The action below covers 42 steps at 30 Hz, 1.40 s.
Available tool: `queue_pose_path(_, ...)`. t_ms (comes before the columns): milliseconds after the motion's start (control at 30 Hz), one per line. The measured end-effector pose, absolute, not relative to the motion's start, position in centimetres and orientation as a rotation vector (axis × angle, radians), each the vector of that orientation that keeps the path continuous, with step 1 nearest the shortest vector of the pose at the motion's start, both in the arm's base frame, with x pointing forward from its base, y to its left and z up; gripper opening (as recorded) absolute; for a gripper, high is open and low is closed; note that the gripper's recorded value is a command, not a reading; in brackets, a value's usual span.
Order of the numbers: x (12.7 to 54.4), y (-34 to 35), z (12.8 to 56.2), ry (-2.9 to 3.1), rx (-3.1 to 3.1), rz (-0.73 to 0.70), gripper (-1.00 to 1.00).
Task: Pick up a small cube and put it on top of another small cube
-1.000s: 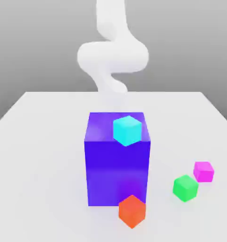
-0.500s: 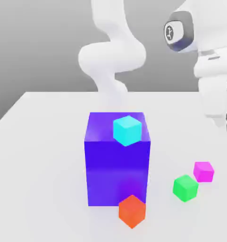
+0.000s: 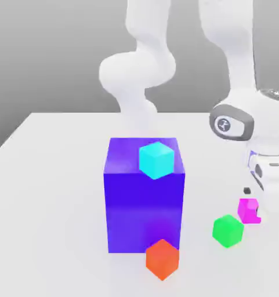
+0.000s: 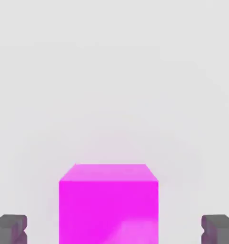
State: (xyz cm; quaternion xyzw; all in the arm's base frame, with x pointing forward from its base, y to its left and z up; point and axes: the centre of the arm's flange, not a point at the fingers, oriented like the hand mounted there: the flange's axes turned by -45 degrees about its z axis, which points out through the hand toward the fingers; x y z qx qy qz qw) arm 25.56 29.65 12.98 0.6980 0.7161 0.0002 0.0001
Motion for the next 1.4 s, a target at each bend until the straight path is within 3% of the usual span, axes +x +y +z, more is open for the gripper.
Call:
queue_pose_path(233, 25.5, 29.6, 12.9, 2.250, 2.192, -0.002, -1.00)
queue_pose_path(433, 25.6, 29.6, 18.2, 2.249, 2.191, -0.001, -1.00)
queue_pose_path(967, 32.8, 22.3, 24.1, 2.659, 1.661, 0.000, -1.00)
queue_pose_path(1133, 33.3, 21.9, 23.2, 2.715, 1.587, 0.002, -1.00)
queue_pose_path(1333, 33.3, 21.8, 18.7, 2.717, 1.582, 0.002, -1.00)
queue_pose_path(1367, 33.2, 21.7, 18.1, 2.715, 1.584, -0.001, 1.00)
queue_pose_path(1400, 33.2, 21.7, 18.1, 2.715, 1.584, -0.001, 1.00)
